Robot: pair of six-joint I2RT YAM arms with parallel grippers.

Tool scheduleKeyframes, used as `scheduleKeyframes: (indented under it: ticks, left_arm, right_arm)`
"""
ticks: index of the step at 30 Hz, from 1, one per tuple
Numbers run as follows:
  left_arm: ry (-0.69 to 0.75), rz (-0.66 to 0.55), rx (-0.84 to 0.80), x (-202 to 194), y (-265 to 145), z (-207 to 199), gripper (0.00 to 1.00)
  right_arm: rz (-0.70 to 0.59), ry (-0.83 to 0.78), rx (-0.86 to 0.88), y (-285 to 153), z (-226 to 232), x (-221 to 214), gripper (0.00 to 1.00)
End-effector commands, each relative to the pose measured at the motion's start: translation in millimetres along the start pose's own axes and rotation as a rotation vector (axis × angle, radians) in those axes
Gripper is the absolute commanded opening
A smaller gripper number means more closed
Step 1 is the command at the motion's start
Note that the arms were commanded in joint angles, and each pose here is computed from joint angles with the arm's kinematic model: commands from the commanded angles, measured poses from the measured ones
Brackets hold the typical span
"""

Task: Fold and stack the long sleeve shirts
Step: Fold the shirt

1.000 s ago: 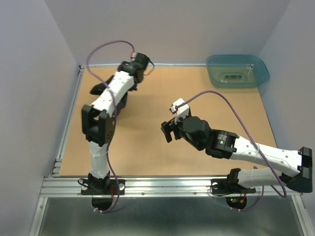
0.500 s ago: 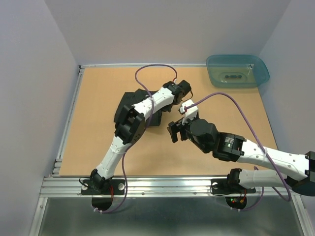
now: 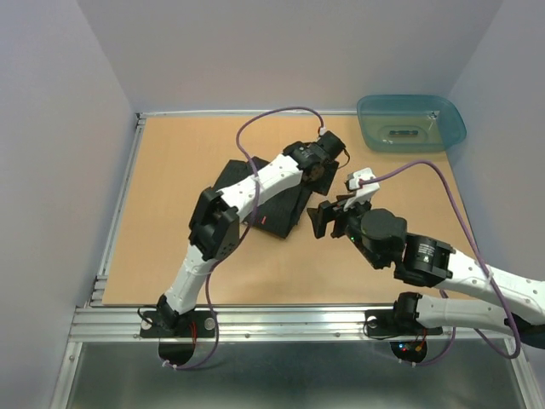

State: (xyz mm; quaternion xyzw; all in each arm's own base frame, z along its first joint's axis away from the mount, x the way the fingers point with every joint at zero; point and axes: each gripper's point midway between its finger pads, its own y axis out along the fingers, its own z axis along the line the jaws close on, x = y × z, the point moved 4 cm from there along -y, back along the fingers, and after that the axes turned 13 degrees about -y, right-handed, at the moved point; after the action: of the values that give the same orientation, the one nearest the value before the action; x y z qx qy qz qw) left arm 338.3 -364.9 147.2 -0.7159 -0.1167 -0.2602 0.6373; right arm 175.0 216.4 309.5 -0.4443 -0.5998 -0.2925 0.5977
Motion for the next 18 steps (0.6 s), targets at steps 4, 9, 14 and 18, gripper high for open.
scheduleKeyframes:
  ticks: [4,9,14,18]
  left_arm:
    - [-0.271,-0.206,-0.415,53.8,-102.5,7.0,0.71]
    - [-0.323,-0.235,-0.372,50.7,-101.6,59.6,0.64]
    - [-0.275,-0.216,-0.366,34.7,-95.9,69.6,0.70]
    - [-0.252,-0.238,-0.368,35.3,-95.0,70.9,0.71]
  right_arm:
    - [-0.081,0.088,-0.035,-17.2,-19.6,18.3,0.84]
    - [-0.016,0.104,0.012,-0.8,3.5,4.3,0.85]
    - [0.136,0.310,-0.001,50.9,-7.6,-22.2,0.83]
    - [0.252,0.481,-0.049,90.9,-51.5,-58.2,0.76]
